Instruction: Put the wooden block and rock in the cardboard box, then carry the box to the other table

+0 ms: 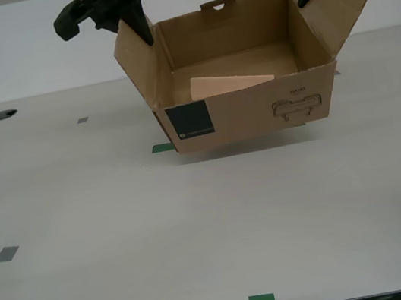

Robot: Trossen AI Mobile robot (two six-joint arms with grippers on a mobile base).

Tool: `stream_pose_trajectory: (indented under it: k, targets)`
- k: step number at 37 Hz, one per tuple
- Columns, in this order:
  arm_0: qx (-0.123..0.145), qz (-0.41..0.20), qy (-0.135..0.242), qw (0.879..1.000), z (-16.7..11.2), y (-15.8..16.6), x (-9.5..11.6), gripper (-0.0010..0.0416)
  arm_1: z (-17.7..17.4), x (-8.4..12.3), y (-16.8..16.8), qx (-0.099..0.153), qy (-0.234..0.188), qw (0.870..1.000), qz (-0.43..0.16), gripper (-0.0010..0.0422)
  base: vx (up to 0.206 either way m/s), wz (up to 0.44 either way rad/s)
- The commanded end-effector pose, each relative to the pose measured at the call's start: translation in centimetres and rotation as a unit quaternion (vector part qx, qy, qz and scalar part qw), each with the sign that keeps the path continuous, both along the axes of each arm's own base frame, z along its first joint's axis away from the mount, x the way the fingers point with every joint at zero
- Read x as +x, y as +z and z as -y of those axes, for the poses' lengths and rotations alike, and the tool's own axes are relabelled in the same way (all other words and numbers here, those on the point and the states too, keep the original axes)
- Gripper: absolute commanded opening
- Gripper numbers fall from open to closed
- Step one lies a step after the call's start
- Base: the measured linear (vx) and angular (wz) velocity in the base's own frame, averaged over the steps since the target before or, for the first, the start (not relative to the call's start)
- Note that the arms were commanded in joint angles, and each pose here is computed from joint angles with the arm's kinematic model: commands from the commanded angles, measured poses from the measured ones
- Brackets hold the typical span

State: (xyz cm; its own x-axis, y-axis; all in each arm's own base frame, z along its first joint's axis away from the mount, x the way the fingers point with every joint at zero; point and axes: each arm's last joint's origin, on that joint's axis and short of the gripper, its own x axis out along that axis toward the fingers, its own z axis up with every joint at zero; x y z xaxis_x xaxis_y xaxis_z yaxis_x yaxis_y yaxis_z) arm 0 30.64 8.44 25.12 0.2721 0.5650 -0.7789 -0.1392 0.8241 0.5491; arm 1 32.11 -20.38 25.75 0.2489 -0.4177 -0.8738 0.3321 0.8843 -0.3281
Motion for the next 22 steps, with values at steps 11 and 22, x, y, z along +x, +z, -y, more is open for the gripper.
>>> stream_pose_trajectory:
  k: [11,22]
  targets:
    - [-0.001,-0.005,0.016,1.000,-0.1,0.0,-0.2,-0.0001,-0.8,-1.6,2.7,-0.021,0.016,1.000,0.001,-0.0002,-0.014,0.000]
    - [-0.007,-0.015,0.027,1.000,0.0,-0.2,-0.6,-0.0001,-1.0,-1.9,2.8,-0.018,0.015,1.000,-0.003,-0.0002,-0.051,0.014]
